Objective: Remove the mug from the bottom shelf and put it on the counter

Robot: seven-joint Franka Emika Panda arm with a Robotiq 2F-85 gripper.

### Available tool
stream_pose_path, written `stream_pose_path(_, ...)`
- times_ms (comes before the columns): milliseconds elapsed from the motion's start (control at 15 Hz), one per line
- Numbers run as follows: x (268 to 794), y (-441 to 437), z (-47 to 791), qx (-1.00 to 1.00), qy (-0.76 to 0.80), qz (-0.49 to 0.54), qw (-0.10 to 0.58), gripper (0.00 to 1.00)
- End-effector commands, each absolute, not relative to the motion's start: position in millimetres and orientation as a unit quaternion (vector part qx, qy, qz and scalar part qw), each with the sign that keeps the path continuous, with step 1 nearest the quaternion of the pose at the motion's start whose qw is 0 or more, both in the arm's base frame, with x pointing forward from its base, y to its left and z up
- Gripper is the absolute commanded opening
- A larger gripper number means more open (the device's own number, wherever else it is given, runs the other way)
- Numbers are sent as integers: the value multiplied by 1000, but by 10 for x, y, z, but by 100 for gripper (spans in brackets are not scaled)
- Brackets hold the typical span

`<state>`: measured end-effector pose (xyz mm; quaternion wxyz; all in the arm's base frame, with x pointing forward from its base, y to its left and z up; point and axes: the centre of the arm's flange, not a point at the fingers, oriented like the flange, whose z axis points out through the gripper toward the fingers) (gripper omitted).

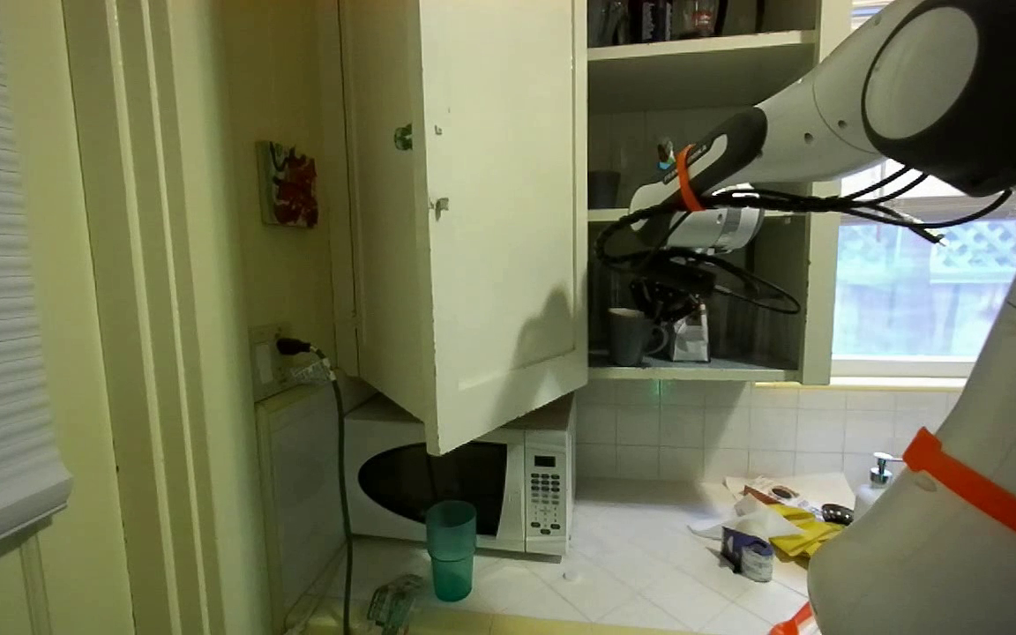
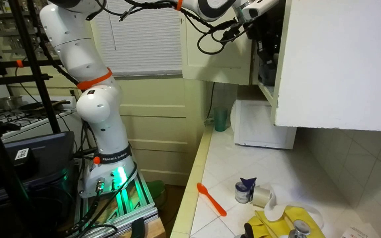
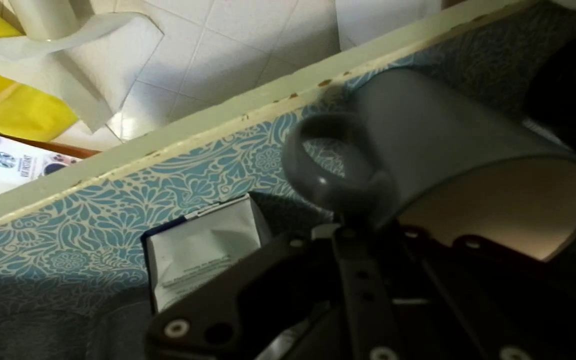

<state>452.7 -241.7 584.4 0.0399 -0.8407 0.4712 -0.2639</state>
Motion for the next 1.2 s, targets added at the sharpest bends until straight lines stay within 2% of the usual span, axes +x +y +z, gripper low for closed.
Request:
stream_pose_path(0, 4314, -2260, 5868, -841, 466, -271, 52, 2)
stream_pose_path(1133, 4006, -2110, 5966, -855, 433, -275, 75, 2)
